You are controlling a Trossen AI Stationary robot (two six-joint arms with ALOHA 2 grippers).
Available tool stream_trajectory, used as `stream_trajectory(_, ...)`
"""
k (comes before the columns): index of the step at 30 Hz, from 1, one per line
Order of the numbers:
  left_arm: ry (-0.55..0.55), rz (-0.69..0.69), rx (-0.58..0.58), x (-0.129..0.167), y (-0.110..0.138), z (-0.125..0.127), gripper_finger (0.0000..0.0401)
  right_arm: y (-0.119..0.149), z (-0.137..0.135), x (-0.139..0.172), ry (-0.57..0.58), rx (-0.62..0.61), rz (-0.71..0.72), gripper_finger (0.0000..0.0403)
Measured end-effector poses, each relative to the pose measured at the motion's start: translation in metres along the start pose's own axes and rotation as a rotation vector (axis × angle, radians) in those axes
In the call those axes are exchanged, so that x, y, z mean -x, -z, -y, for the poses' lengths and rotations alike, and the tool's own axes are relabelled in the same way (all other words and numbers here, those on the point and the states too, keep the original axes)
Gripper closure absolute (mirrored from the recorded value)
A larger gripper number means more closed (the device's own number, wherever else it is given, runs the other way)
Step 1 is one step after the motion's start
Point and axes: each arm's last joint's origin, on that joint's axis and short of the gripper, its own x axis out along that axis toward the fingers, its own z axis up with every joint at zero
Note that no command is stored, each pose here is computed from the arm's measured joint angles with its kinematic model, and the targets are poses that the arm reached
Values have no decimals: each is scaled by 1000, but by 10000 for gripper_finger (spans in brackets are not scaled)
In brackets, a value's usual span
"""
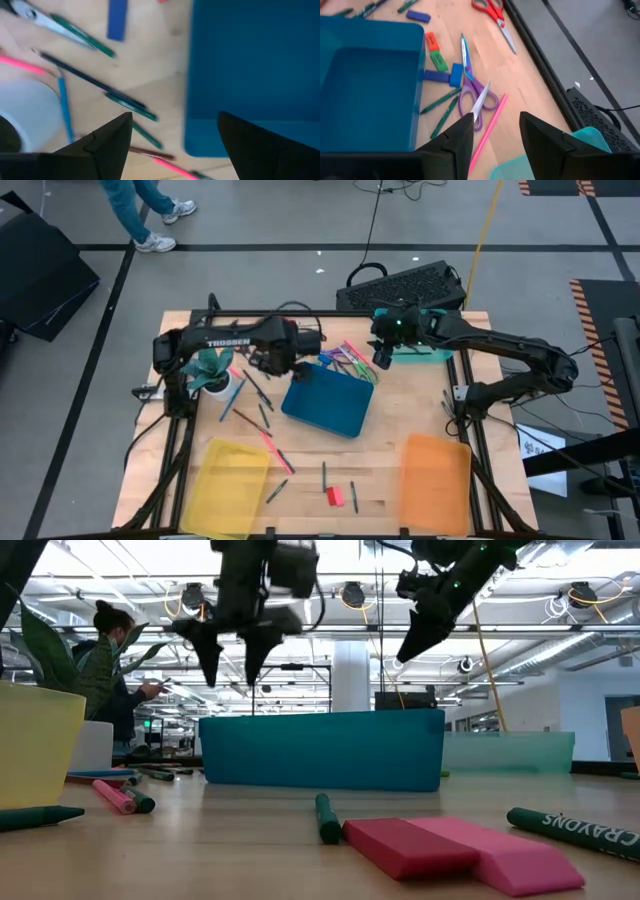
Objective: Sort crayons/erasers/pens/pencils in bins
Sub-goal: Adjust the blue bin
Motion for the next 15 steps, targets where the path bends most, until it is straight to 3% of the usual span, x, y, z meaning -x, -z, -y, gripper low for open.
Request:
stream_trajectory(7, -22, 135, 202, 6, 66, 30, 105, -1, 0, -7, -1, 48, 0, 252)
stream_trajectory(15, -164, 365, 470, 7, 107, 22, 105, -2, 0, 2, 3, 71, 22, 252)
